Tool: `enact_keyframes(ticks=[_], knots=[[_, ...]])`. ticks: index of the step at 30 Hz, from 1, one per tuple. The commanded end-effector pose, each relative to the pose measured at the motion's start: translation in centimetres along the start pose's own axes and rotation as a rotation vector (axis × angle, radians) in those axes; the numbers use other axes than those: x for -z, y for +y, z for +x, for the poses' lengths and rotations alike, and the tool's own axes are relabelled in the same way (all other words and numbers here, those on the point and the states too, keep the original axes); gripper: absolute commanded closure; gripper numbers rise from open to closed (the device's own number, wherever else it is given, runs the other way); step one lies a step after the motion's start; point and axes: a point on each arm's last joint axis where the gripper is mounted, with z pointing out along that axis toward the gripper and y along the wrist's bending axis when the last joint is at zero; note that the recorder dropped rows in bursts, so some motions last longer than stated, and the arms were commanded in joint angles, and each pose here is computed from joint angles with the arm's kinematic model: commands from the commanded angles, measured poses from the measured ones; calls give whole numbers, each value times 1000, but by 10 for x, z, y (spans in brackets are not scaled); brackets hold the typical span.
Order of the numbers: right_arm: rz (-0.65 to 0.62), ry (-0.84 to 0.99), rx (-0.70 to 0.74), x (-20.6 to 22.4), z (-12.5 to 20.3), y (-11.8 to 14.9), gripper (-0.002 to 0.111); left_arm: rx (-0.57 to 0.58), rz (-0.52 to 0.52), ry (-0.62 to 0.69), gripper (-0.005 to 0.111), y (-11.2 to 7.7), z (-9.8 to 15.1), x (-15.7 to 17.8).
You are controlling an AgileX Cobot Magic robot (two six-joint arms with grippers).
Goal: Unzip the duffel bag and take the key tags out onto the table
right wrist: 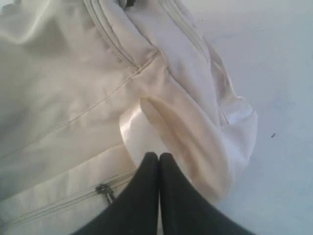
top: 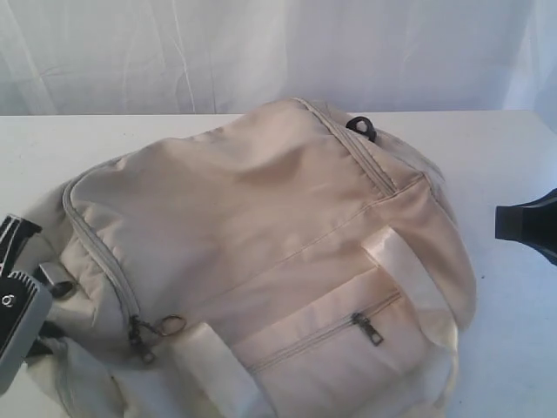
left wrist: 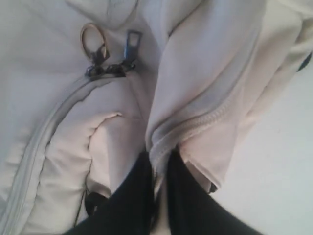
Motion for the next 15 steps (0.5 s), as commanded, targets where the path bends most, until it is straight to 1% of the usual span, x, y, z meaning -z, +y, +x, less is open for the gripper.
enact_keyframes(ticks=[1,2,4,5,6,8,9,10,11,13,14,15], knots=[[-1,-13,12,1,-3,1,108,-22,-135,146,107,10,13,1],[-1,-13,12,1,-3,1,108,-13,-167,157,107,13,14,2],[-1,-13,22,1,-3,1,108,42,-241,160,107,18,14,5],[-1,-13,32,1,-3,1,108,68,-259,157,105,19,14,5],[0,-15,36,1,-3,1,108,92,-279,154,101,21,14,6],[3,-27,36,1,-4,0,108,124,-289,147,87,21,14,7],[6,-38,36,1,-5,0,108,145,-287,142,77,20,13,8],[7,-43,36,1,-5,0,108,192,-280,134,67,19,13,8],[9,-47,37,1,-6,0,108,281,-267,116,56,18,12,7],[14,-60,62,1,-7,-1,106,490,-242,66,40,15,9,7],[18,-72,65,1,-8,-1,103,574,-247,43,35,14,8,9],[21,-88,63,1,-10,-1,98,627,-257,29,33,14,7,11]])
